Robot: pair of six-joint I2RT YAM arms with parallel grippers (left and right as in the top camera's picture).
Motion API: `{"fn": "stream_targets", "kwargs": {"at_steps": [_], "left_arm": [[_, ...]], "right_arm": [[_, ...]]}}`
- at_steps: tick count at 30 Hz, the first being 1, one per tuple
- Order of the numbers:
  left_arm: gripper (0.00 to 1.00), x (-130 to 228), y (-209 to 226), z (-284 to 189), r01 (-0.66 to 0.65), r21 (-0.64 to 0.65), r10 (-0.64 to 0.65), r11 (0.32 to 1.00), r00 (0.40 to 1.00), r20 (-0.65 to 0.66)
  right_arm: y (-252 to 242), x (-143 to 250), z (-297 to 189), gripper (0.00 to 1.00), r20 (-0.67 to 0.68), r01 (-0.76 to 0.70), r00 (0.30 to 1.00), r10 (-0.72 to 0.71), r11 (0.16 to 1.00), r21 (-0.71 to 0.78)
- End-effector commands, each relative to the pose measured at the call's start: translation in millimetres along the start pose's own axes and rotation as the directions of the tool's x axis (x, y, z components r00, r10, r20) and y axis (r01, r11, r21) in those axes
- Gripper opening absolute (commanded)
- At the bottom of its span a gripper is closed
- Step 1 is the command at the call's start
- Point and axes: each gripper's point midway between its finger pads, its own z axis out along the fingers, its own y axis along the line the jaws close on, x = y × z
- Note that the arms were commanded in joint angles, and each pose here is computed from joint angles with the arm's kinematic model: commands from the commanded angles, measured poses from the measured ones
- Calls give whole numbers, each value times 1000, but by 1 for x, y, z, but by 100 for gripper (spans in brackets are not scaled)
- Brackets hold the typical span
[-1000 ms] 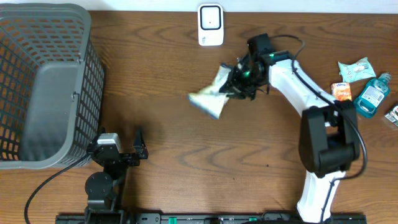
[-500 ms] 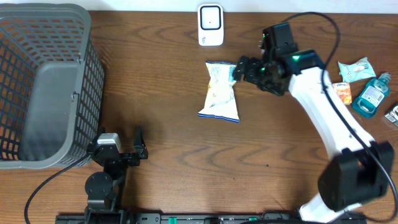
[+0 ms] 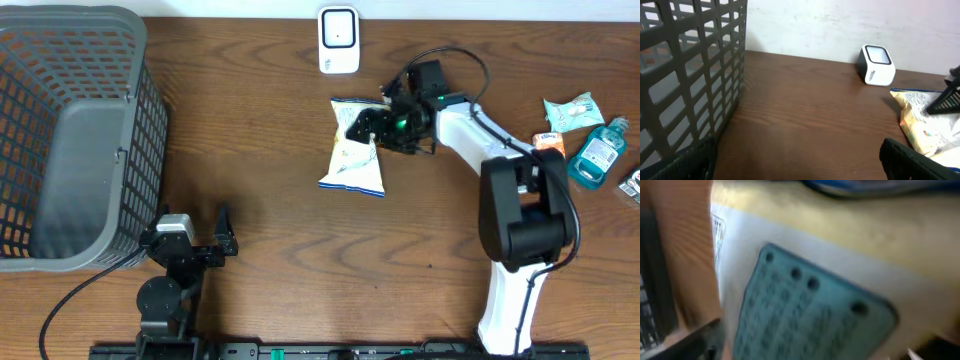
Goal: Scan the item barcode
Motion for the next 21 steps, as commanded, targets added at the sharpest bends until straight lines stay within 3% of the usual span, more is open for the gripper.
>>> {"fn": "stream_targets", "kwargs": {"at_steps": [1,2,5,9,14,18,21], "left_arm": [[98,16,2,1,5,-6,-5,1000,999,-44],[98,16,2,1,5,-6,-5,1000,999,-44],[98,16,2,1,5,-6,-5,1000,999,-44],[98,16,2,1,5,-6,-5,1000,999,-44],[98,16,2,1,5,-7,-5,1000,999,-44],[98,16,2,1,5,-6,-5,1000,999,-44],[98,16,2,1,5,-6,-5,1000,999,-44]], "right_arm": [[-24,25,30,75,-100,-39,994,39,999,1],[-30,28,32,62,-107,-39,993,41,999,24],[-35,31,34,3,-122,16,992,-11,999,34],[-19,19,16,1,-79,101,992,-100,995,10],[32,-6,-47,1,64,278,959,-275,960,-31],[89,-23,-123,2,247,453,859,-448,891,39],[122,-34,-180,2,377,484,745,-550,835,261]]}}
